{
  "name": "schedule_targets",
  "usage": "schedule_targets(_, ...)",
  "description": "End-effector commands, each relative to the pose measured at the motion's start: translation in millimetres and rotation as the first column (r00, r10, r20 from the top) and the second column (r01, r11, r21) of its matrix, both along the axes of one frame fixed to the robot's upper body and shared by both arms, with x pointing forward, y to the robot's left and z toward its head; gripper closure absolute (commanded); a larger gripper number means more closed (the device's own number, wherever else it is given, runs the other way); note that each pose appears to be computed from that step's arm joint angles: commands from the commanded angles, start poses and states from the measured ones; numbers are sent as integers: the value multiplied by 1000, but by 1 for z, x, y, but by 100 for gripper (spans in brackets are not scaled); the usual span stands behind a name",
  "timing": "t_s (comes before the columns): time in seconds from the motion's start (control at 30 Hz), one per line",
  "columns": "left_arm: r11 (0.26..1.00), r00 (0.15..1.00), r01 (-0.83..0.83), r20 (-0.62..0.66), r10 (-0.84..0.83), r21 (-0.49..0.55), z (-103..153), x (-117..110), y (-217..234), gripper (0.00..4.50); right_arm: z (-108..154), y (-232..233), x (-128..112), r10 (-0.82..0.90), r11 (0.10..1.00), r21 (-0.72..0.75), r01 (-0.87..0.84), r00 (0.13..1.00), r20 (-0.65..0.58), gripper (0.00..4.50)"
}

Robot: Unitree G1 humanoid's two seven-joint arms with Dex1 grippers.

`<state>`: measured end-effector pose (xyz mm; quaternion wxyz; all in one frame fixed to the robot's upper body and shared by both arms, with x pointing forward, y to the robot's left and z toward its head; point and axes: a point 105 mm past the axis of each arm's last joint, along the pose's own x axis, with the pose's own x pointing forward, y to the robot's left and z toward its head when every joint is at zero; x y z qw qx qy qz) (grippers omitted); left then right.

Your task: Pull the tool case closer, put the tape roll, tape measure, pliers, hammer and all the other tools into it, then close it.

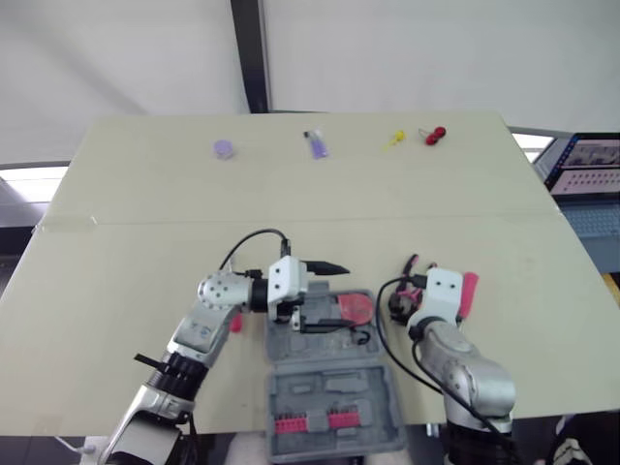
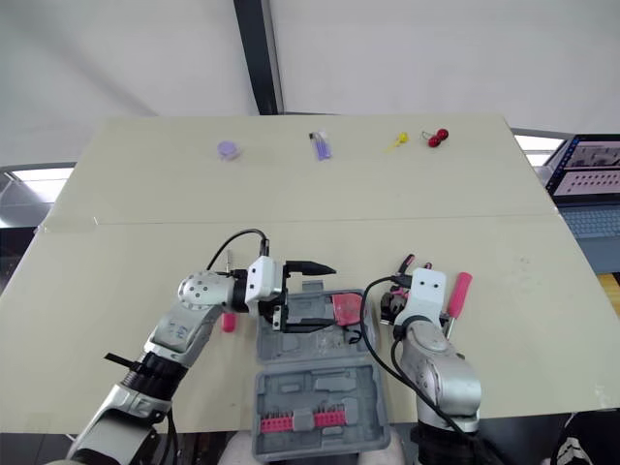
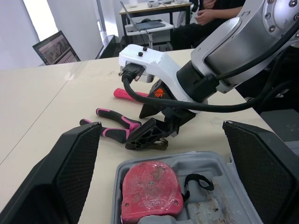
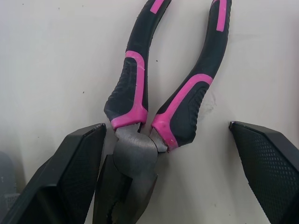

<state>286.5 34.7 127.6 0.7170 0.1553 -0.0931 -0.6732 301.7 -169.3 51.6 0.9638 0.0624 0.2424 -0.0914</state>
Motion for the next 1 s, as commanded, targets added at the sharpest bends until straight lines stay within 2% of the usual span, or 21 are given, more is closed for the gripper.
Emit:
schedule_targets(0.03,1000,1000,7,31,-6,-15,7,-2,-3,0,-4,-6,0,-20,1000,-5,20,1000,-15,2)
schedule_targets(0.4,1000,1000,15,27,-15,-16,7,-4,-5,0,-6,-5,-5,-12,1000,-16,11,999,-45,2)
schedule_targets(0.5,1000,999,20,25,-20,-15,6,-5,-6,0,-7,-5,-7,-8,1000,-14,7,999,-51,75)
schedule_targets(1.0,1000,999,29,22,-29,-6,5,-7,-7,0,-5,4,-15,45,999,4,-44,997,-65,75)
